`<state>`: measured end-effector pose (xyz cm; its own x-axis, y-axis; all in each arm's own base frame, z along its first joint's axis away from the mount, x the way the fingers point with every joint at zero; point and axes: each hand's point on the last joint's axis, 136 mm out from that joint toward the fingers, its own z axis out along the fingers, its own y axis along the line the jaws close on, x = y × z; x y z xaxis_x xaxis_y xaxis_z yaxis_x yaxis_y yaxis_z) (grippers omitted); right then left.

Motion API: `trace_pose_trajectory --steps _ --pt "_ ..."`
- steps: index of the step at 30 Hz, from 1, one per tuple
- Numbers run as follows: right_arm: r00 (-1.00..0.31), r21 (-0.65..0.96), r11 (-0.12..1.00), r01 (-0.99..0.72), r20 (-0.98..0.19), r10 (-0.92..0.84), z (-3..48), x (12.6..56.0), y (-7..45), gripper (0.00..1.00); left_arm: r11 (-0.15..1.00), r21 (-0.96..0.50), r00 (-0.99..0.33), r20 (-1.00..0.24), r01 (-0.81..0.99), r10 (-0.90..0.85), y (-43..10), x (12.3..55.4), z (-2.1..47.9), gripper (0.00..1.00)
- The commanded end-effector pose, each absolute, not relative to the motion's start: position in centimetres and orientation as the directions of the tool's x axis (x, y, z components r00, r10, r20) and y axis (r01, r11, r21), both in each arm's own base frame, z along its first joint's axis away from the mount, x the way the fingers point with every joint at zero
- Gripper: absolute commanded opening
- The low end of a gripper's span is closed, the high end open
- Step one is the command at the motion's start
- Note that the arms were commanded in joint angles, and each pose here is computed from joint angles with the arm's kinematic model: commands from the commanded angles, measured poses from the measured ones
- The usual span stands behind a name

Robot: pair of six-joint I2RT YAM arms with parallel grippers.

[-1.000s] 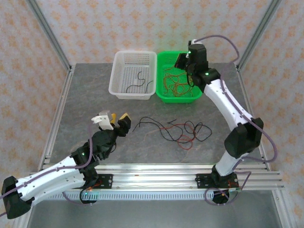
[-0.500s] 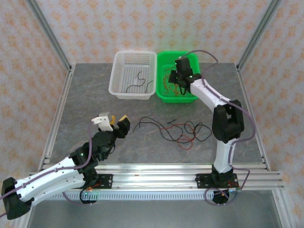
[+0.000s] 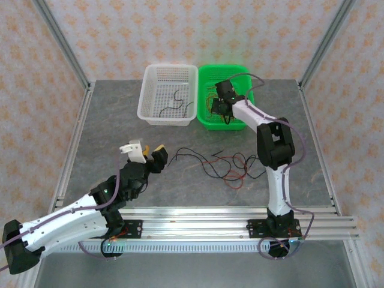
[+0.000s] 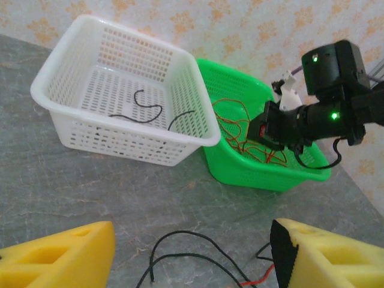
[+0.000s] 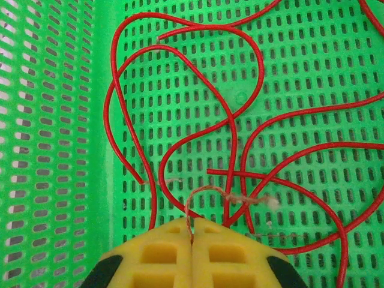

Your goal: Untangle the cables

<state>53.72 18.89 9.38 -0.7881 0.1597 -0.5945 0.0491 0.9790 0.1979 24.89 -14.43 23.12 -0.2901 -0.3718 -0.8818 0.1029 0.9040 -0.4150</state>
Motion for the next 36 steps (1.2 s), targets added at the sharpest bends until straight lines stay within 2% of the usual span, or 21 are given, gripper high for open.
trace_pose_trajectory --steps 1,5,8,11,16,27,36 --pt "-0.777 0.195 0.977 0.088 -0.601 0.19 10.4 54.5 18.4 0.13 0.892 -0.437 -0.329 -0.865 0.119 -0.379 -15.3 25.0 23.5 0.7" --pt "-0.774 0.177 0.977 0.12 -0.599 0.204 10.9 54.6 17.8 0.39 0.893 -0.43 -0.356 -0.862 0.133 -0.362 -16.2 25.2 23.2 0.7" --pt "-0.77 0.167 0.977 0.136 -0.602 0.21 11.7 54.5 17.5 0.64 0.884 -0.45 -0.383 -0.844 0.128 -0.375 -16.9 25.3 23.0 0.7" --pt "-0.764 0.162 0.977 0.142 -0.609 0.212 13.0 54.3 17.2 0.79 0.884 -0.45 -0.402 -0.839 0.129 -0.368 -17.4 25.5 22.9 0.7" --pt "-0.748 0.168 0.976 0.139 -0.628 0.214 15.4 53.5 16.8 0.92 0.882 -0.453 -0.427 -0.828 0.128 -0.364 -18.2 25.6 22.5 0.7" --pt "-0.678 0.226 0.968 0.111 -0.695 0.24 21.4 49.5 15.7 0.96 0.877 -0.466 -0.513 -0.785 0.118 -0.348 -20.6 26.0 21.2 0.69" --pt "-0.627 0.278 0.959 0.055 -0.737 0.25 23.3 40.0 14.2 0.96 0.85 -0.519 -0.682 -0.653 0.087 -0.329 -26.7 26.0 17.8 0.6"
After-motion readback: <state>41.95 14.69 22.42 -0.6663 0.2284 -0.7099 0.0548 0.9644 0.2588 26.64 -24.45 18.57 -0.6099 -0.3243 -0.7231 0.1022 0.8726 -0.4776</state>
